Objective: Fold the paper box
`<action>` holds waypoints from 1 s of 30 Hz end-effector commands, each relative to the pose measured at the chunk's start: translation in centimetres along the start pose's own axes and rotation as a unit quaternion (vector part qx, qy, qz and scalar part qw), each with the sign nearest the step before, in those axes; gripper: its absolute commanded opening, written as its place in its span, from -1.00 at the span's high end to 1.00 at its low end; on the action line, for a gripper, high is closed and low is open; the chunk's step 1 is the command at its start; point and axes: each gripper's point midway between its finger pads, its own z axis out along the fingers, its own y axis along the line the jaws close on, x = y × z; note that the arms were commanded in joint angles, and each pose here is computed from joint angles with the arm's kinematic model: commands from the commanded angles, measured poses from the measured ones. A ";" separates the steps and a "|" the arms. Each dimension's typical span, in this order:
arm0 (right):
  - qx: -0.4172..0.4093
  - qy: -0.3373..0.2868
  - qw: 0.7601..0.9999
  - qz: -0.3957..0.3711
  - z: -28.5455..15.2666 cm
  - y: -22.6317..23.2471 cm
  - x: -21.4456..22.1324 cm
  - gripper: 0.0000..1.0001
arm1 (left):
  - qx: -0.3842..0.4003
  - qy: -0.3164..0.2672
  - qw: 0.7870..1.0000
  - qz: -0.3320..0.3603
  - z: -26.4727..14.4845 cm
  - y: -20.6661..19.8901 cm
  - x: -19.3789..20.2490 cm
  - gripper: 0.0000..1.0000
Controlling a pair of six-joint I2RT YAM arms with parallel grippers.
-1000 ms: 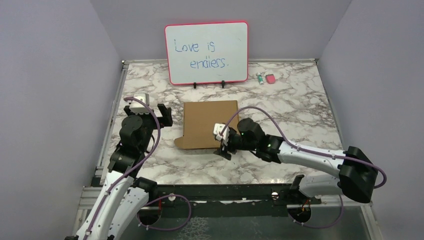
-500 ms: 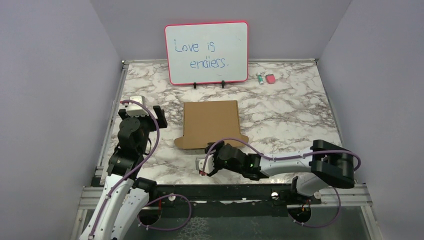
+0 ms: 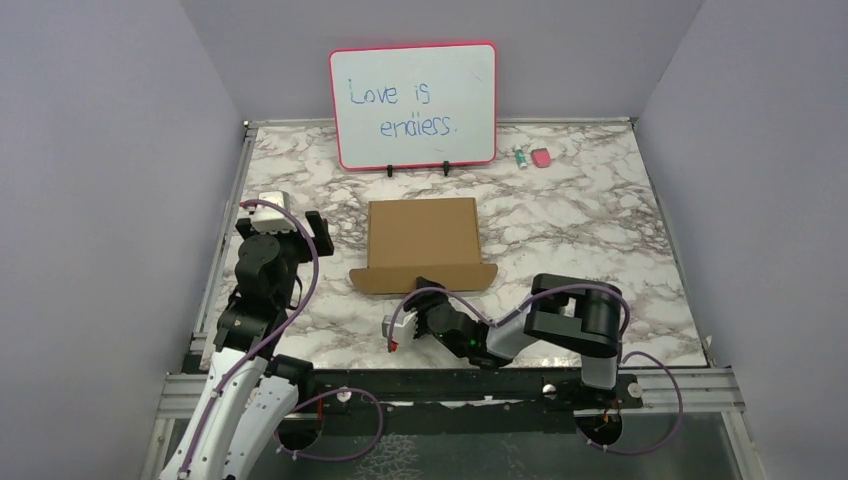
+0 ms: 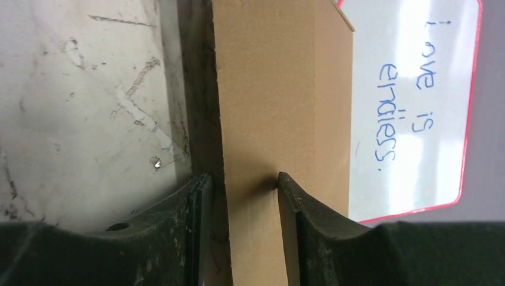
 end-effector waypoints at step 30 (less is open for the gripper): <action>-0.072 -0.055 0.992 0.092 -9.0 -13.8 -7.0 0.98 | 0.045 -0.041 0.998 -0.008 -2.1 -1.7 -6.5 -0.98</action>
